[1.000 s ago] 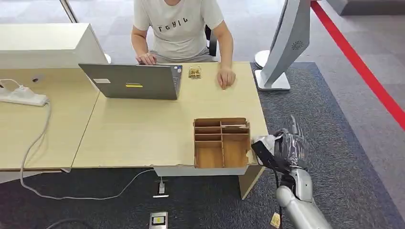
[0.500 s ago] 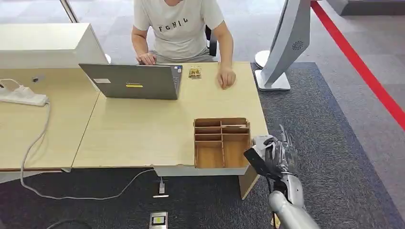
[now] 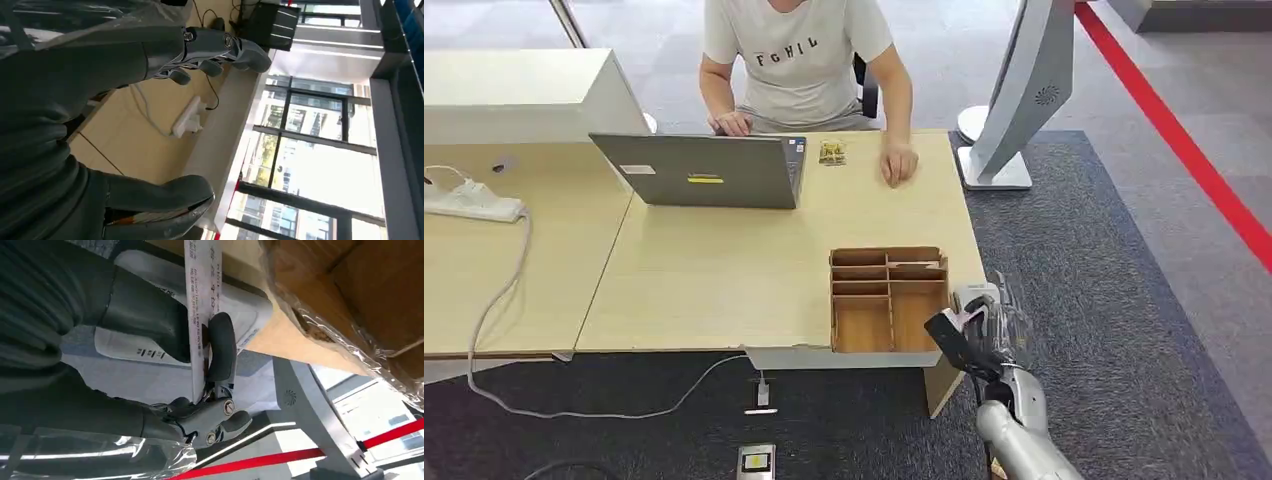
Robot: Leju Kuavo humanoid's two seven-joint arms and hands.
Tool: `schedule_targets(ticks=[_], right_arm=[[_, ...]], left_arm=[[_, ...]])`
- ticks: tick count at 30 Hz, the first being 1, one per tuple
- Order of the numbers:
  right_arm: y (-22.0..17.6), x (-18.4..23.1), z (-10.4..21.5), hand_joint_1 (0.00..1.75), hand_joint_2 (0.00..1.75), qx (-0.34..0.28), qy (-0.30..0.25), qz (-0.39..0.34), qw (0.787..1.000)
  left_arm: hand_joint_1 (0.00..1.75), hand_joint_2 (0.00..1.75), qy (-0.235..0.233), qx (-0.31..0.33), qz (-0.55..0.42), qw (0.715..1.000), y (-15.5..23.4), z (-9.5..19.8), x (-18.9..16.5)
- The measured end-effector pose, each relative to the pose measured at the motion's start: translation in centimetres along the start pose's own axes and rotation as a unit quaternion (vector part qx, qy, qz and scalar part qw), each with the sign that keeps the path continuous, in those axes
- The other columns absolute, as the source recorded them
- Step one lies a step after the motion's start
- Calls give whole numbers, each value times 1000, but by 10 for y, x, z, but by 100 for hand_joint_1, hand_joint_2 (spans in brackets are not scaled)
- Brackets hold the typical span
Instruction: Pass the card to the sensor for recognition and then transmit it.
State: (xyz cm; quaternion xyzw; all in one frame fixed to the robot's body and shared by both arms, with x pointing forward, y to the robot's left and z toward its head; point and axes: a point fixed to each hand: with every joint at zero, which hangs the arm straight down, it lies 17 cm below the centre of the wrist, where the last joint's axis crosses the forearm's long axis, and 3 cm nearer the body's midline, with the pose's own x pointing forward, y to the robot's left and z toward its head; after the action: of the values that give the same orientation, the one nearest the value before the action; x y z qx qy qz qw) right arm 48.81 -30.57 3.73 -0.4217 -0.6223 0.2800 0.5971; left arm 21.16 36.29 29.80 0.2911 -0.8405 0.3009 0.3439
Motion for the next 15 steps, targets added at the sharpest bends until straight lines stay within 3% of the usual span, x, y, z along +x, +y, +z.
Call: schedule_targets(ticks=[15], right_arm=[[2,23,-5,175,175,-6,-26,-49,998]], left_arm=[[0,175,2,2,2,1000,1,0,-1]])
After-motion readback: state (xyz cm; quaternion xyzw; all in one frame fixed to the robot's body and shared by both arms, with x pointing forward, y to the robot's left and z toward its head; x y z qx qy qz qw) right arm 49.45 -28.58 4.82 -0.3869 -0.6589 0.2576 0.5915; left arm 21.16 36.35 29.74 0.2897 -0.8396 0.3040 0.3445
